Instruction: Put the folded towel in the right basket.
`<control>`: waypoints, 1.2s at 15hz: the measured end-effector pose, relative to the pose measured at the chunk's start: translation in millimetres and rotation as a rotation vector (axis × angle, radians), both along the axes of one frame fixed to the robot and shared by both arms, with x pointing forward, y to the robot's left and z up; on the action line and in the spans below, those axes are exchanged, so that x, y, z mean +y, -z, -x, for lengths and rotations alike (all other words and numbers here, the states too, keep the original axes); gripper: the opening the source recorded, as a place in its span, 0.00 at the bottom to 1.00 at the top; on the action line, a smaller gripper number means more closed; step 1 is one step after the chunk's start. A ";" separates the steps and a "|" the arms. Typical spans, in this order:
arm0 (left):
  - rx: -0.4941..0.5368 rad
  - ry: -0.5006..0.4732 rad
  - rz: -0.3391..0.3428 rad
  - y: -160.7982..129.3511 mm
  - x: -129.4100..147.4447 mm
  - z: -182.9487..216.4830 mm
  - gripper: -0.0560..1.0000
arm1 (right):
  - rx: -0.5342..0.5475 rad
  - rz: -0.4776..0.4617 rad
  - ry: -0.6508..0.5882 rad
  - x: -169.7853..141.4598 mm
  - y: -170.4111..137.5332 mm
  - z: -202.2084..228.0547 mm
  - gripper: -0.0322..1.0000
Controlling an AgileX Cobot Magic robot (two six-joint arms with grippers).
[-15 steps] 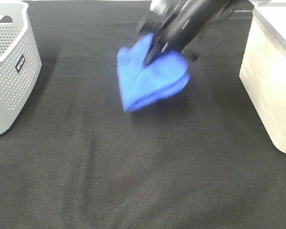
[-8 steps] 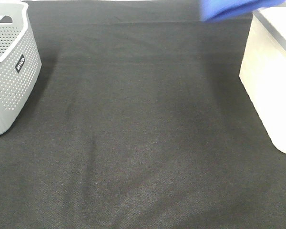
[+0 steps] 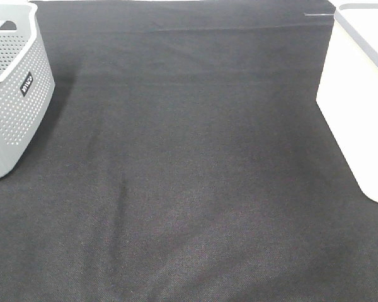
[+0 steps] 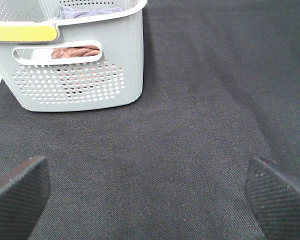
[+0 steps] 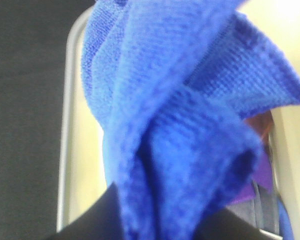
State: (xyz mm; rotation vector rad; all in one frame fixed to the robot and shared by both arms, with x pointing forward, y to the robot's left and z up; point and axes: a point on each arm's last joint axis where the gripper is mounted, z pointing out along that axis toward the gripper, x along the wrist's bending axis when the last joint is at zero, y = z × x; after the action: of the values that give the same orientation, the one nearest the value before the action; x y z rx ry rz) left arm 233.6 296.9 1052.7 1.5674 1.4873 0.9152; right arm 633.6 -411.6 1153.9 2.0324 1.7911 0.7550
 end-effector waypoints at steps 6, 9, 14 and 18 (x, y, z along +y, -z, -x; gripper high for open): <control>0.000 0.000 0.000 0.0 0.0 0.0 0.99 | 0.091 0.029 0.031 1.6 27.9 -15.9 0.95; 0.000 0.000 0.000 0.0 0.0 0.0 0.99 | 0.097 0.057 0.000 47.2 24.6 -25.7 0.97; 0.000 0.000 0.000 0.0 0.0 0.0 0.99 | 0.084 0.090 -0.047 105.0 0.1 11.6 0.97; 0.000 0.000 0.000 0.0 0.0 0.0 0.99 | 0.134 0.139 -0.032 103.3 -1.8 92.1 0.97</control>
State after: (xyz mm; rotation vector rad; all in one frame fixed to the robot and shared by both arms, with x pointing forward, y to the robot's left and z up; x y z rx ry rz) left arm 233.6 296.9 1052.7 1.5674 1.4873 0.9152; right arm 541.5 -308.3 1155.7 2.0098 1.8964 0.4982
